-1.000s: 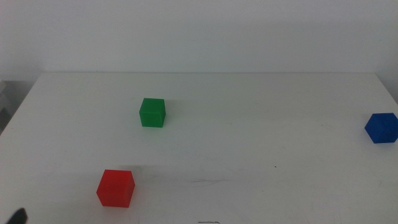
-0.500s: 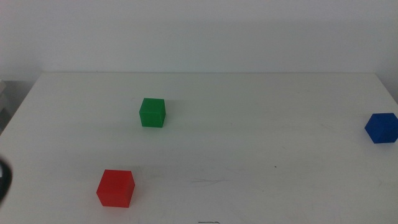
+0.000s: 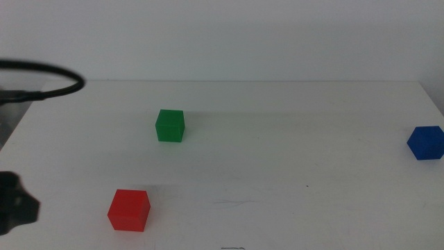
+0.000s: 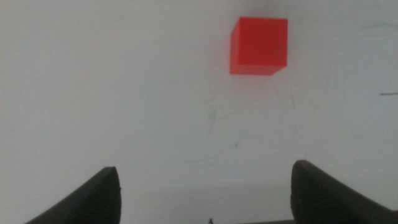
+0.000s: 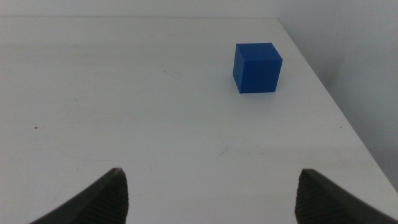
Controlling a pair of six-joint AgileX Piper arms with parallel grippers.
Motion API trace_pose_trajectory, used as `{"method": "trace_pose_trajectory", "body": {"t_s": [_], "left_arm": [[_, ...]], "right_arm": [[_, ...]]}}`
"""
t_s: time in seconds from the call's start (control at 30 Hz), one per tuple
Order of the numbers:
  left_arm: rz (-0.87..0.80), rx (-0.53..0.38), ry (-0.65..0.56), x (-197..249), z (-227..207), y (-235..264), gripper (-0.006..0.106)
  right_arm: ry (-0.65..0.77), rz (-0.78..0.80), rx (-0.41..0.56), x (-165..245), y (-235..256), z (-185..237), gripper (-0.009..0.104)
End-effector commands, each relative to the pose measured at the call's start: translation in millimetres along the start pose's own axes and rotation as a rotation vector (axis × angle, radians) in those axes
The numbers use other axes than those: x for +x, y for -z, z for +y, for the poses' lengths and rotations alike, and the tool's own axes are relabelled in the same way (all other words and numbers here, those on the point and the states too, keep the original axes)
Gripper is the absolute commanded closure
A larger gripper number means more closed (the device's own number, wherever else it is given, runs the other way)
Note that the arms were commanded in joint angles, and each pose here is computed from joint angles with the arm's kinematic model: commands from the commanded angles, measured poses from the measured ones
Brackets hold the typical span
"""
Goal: Stack red cubes first, then green, then blue cubes in a specific spot.
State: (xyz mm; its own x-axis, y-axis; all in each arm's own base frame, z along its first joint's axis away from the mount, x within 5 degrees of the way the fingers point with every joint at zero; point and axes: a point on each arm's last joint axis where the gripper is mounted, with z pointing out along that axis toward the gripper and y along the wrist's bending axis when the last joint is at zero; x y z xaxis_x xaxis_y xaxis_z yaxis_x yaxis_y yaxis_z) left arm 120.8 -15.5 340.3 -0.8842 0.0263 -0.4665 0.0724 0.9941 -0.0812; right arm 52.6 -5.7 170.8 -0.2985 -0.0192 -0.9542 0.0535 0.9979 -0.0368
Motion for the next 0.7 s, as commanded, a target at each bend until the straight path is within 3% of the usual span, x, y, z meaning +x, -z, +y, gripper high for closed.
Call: {"method": "trace_pose_trajectory", "body": {"t_s": [0.0, 0.3, 0.67], "left_arm": [[0.013, 0.043, 0.013, -12, -5, -2, 0.007], [0.161, 0.101, 0.005, -33, -9, -40, 0.007], [0.224, 0.064, -0.051, -62, -31, -69, 0.007]], "right_arm": [[0.024, -0.112, 0.004, -13, 4, 0, 0.015], [0.024, -0.112, 0.004, -13, 4, 0, 0.015], [0.024, -0.112, 0.004, -13, 4, 0, 0.015]]}}
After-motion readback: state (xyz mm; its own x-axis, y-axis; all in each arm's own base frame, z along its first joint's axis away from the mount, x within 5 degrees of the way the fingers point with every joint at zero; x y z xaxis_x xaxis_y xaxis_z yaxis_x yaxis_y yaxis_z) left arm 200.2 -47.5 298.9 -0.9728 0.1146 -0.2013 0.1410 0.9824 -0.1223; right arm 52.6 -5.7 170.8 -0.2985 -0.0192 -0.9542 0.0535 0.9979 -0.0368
